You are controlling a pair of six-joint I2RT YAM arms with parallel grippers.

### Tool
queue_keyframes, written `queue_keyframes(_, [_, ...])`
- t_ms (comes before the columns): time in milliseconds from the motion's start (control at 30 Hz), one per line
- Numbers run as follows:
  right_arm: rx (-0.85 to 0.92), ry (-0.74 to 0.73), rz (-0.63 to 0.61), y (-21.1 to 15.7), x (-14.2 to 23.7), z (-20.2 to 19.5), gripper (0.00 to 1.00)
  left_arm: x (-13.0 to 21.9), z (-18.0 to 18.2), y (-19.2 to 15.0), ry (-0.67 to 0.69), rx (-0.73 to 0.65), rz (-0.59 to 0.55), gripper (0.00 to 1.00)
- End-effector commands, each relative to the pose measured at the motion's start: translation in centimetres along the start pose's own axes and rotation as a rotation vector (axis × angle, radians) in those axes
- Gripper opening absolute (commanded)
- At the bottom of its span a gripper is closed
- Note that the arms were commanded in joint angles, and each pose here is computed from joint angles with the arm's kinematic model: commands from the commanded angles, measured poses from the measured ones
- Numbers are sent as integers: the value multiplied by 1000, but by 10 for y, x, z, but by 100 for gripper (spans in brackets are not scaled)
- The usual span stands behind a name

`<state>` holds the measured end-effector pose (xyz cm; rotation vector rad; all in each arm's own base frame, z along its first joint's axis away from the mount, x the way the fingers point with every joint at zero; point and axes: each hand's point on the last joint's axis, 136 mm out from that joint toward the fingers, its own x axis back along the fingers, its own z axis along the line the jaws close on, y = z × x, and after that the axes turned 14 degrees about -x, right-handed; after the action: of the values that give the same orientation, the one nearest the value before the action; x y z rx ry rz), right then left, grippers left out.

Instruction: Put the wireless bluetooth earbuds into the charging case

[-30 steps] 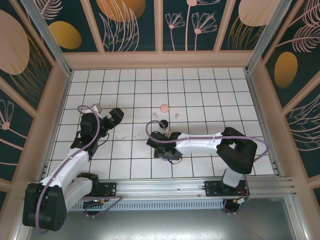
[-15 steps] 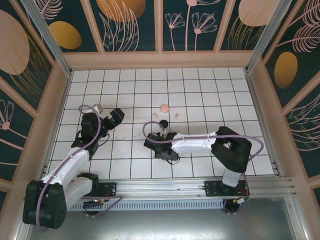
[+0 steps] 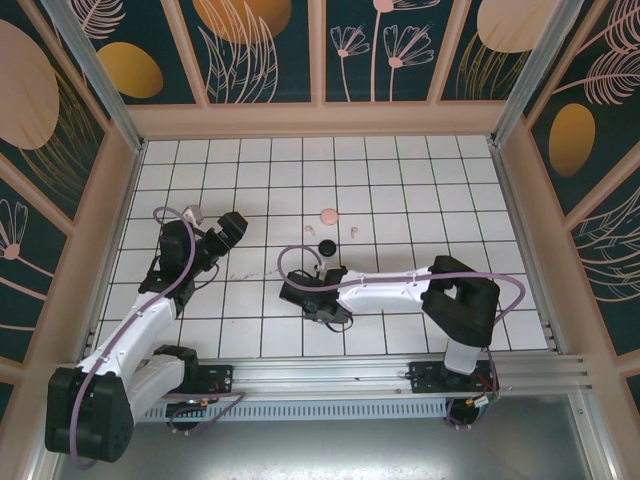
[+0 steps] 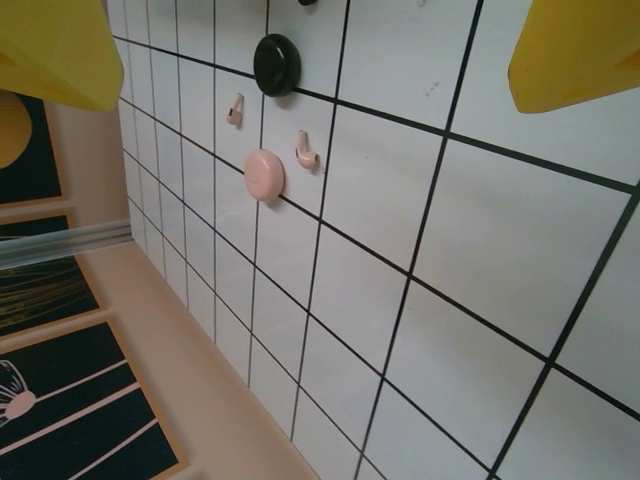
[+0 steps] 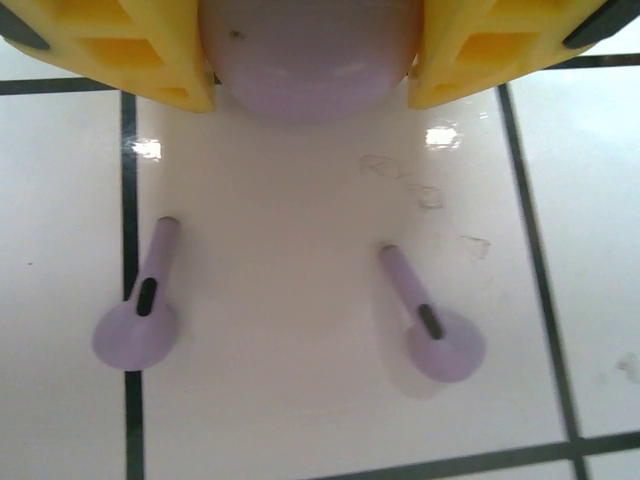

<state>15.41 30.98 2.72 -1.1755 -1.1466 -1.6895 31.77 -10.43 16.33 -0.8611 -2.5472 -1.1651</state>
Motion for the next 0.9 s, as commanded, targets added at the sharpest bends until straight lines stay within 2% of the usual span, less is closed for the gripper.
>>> queue_keyframes(0, [-53,113,-52,18,36,22,39,4,-20,4,-110,-31,-34,99])
queue_keyframes(200, [-173,313,-123,83,82,45,39,6,-31,-7,-256,-61,-68,99])
queue_keyframes(400, [-359,495,-114,150,96,56,37,7,-40,-21,-323,-104,-88,99])
queue_keyframes(500, [-426,548,-105,172,100,64,37,3,-48,-33,-342,-126,-84,99])
queue_keyframes(733, [-545,594,-68,191,94,79,37,-5,-69,-61,-395,-187,-82,93])
queue_keyframes(867, [-589,611,-43,191,90,84,37,-13,-86,-72,-445,-234,-66,83])
